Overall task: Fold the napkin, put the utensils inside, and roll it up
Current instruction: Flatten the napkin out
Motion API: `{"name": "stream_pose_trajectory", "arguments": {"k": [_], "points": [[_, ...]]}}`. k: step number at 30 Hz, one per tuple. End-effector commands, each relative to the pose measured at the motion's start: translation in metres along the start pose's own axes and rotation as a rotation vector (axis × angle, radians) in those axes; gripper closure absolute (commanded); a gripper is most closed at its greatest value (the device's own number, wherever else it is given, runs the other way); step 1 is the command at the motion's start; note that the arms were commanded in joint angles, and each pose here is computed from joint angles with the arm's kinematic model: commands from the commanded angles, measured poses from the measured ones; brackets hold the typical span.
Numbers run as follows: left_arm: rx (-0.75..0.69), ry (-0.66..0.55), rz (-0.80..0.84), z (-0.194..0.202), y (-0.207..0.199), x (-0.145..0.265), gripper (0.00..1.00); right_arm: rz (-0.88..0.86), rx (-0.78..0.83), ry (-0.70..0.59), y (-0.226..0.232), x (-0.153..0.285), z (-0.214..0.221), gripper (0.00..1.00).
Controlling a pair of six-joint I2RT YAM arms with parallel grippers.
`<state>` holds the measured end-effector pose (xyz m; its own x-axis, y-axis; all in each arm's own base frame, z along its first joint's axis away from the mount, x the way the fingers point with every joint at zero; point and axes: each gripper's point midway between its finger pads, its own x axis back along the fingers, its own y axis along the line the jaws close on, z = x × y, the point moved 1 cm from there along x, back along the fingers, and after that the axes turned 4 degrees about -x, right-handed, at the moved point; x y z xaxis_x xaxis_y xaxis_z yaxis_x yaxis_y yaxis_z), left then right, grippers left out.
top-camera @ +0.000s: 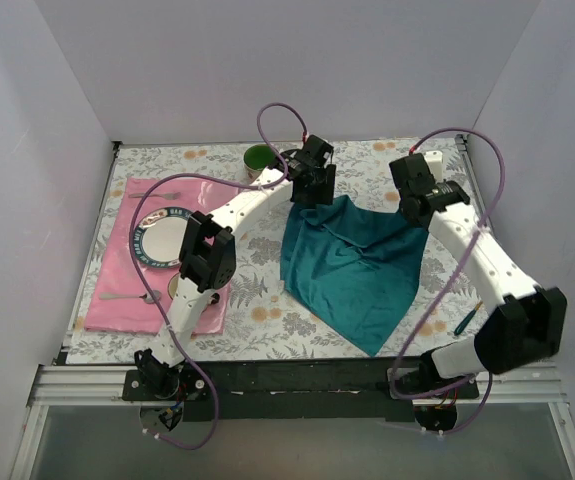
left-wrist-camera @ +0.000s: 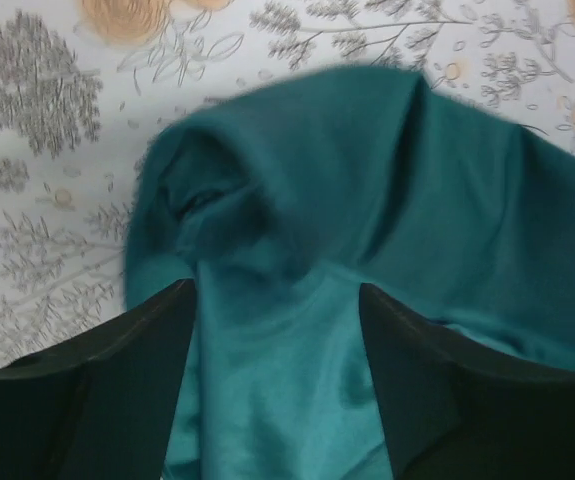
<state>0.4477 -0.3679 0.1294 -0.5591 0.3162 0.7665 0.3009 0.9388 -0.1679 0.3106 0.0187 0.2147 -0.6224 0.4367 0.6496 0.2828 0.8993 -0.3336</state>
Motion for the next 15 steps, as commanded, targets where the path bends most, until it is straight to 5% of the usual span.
{"name": "stream_pose_trajectory", "arguments": {"k": [1,3,8,12,15], "points": [[-0.003,-0.154,0.018,-0.049,-0.015,0.074,0.25,-0.026,-0.001,0.043,0.009,-0.042,-0.023,0.31],[-0.001,-0.19,0.043,-0.049,-0.016,0.104,0.21,-0.001,0.019,0.113,0.013,-0.054,-0.019,0.22],[0.021,-0.252,0.22,-0.013,-0.021,0.183,0.19,-0.05,0.037,0.103,0.027,-0.056,-0.011,0.22],[0.08,-0.123,0.208,0.077,0.012,0.167,0.23,-0.404,0.073,0.122,0.095,-0.049,0.017,0.23],[0.114,-0.146,0.204,0.094,0.022,0.169,0.3,-0.535,0.076,0.029,0.137,-0.035,0.01,0.22]]}}
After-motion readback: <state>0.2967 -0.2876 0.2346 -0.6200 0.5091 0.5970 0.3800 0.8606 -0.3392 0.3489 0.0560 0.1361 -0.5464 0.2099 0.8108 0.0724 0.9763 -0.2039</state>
